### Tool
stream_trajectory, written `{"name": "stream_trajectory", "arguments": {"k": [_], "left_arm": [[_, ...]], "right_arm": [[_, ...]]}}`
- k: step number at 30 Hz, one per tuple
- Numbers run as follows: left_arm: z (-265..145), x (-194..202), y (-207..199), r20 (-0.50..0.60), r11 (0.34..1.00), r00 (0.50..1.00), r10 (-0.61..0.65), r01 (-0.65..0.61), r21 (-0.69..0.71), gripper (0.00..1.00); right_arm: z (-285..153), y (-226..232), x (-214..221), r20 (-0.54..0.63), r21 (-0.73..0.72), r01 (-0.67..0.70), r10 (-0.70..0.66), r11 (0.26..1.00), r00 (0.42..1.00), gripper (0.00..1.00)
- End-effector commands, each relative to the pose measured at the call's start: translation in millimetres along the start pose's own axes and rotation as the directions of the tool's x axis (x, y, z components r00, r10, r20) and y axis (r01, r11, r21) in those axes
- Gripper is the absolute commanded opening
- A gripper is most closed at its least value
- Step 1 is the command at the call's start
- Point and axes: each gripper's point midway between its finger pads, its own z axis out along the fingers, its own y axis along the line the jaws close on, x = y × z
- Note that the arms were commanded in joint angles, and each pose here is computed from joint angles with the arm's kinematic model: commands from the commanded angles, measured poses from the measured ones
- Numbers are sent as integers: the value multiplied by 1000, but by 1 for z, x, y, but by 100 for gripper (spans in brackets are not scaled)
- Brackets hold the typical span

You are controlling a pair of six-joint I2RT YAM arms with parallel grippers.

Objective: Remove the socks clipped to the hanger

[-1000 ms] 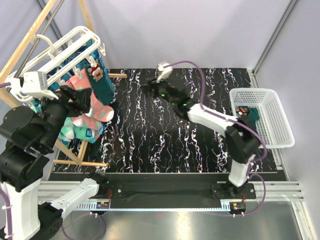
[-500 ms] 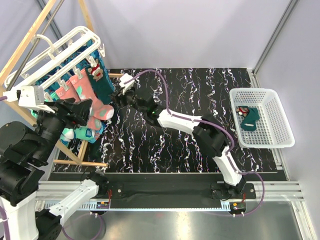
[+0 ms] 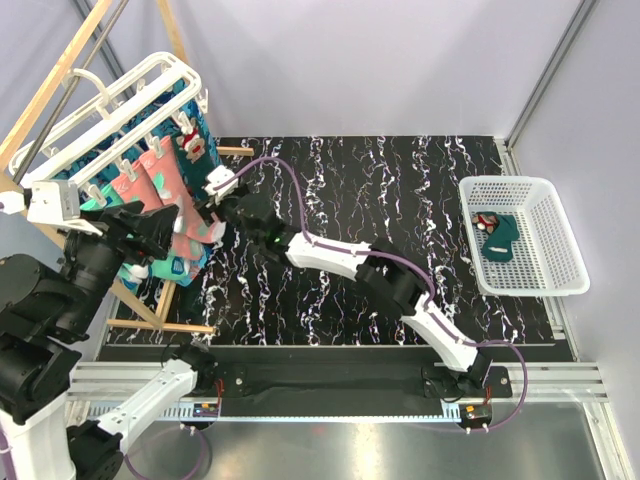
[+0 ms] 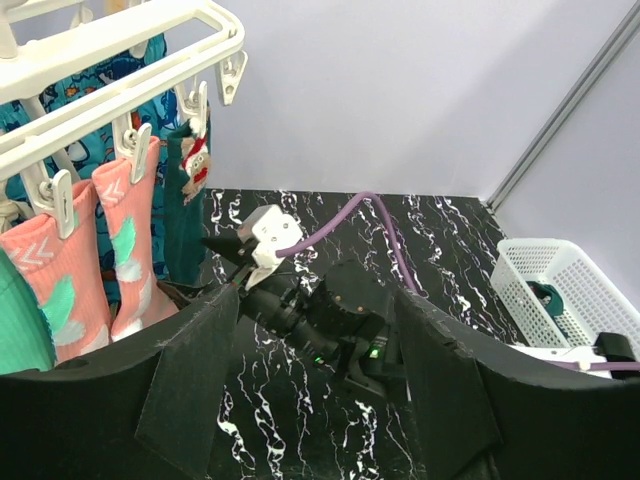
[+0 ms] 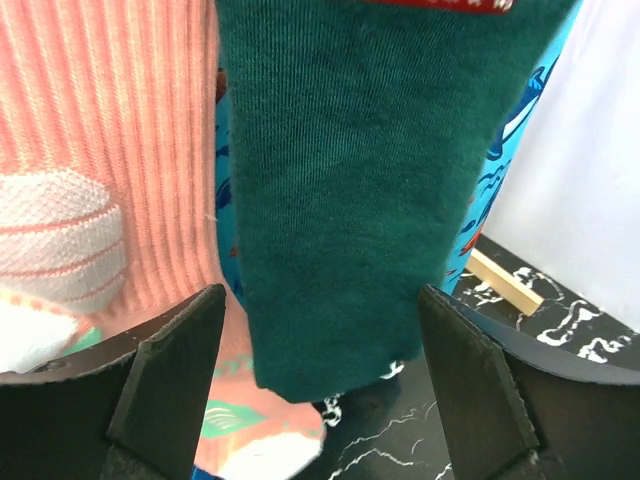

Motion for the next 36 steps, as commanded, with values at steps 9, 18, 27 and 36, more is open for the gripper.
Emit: {"name": "stream_trajectory", "arguments": {"k": [9, 18, 27, 36], "left_arm": [[-9, -17, -6, 53, 1000, 999, -6, 5, 31, 71], [24, -28, 18, 32, 983, 998, -47, 52, -176, 68], [82, -36, 25, 19, 954, 998, -53, 56, -293, 69], [133, -37, 28, 31, 935, 999, -35, 44, -352, 74]], "right_arm": [[10, -41, -28, 84, 250, 82, -106, 965, 991, 55], [-4, -45, -56, 135, 237, 66, -100, 969, 986, 11], [-35, -56, -88, 181, 189, 21, -56, 982, 982, 0], [-46, -50, -108, 156, -54, -102, 109, 993, 982, 0]]}}
